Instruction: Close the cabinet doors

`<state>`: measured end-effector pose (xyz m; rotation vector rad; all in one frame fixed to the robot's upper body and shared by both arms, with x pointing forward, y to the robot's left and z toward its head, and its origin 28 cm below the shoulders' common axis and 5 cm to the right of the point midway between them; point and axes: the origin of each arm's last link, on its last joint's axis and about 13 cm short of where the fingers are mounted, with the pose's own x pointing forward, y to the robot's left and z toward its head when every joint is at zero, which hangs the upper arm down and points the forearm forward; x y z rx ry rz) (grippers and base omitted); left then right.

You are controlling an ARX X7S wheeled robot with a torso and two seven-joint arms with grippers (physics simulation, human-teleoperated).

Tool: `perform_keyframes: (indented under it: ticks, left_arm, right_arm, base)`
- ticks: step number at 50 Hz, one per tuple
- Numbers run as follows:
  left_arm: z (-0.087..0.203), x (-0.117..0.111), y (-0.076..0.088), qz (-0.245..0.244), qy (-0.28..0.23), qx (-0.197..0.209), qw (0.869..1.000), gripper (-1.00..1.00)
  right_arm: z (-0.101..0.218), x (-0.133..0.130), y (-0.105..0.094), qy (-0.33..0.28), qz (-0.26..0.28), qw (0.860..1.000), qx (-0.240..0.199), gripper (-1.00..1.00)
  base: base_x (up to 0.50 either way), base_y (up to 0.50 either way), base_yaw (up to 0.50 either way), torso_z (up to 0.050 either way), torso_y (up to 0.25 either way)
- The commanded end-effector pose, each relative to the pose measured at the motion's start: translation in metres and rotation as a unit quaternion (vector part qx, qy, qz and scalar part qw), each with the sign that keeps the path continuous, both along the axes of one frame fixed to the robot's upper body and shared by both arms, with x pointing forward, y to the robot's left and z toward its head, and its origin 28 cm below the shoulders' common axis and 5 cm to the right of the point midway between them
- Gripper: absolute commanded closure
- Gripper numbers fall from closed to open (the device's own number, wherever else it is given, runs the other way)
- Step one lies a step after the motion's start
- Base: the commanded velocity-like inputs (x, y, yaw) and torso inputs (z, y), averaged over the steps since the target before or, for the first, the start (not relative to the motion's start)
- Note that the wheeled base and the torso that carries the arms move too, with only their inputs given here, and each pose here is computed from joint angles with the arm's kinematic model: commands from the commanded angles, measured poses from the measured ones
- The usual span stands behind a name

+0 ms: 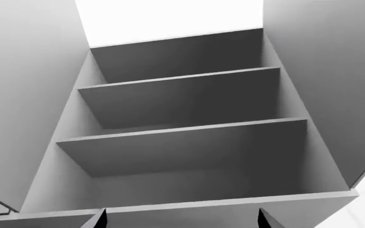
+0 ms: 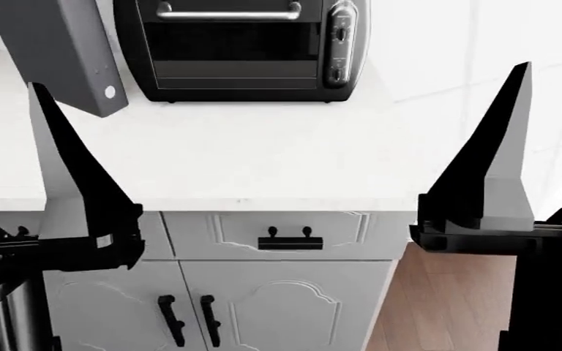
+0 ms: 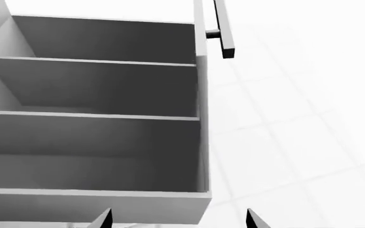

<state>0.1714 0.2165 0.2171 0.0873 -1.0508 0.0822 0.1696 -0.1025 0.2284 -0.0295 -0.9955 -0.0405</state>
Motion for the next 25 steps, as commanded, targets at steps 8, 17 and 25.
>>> perform_keyframes:
  ticks: [8, 17, 25]
  left_arm:
    - [0.0004, -0.0005, -0.0001, 0.002, -0.002, 0.0, 1.0, -1.0]
    - [0.0004, -0.0005, 0.0, 0.001, -0.002, 0.0, 1.0, -1.0]
    - [-0.0003, -0.0006, -0.0004, 0.0, -0.001, 0.0, 1.0, -1.0]
  right_arm:
    - [0.0016, -0.0005, 0.0002, -0.001, 0.007, 1.0, -0.005, -1.0]
    - [-0.0019, -0.0008, 0.0007, 0.0, 0.011, 1.0, -0.005, -1.0]
    - [-0.0036, -0.0006, 0.0009, 0.002, 0.013, 1.0, -0.006, -1.0]
  base:
    - [0.5, 0.0, 0.0, 0.0, 0.0]
    - [0.5, 0.0, 0.0, 0.0, 0.0]
    - [0.5, 0.0, 0.0, 0.0, 0.0]
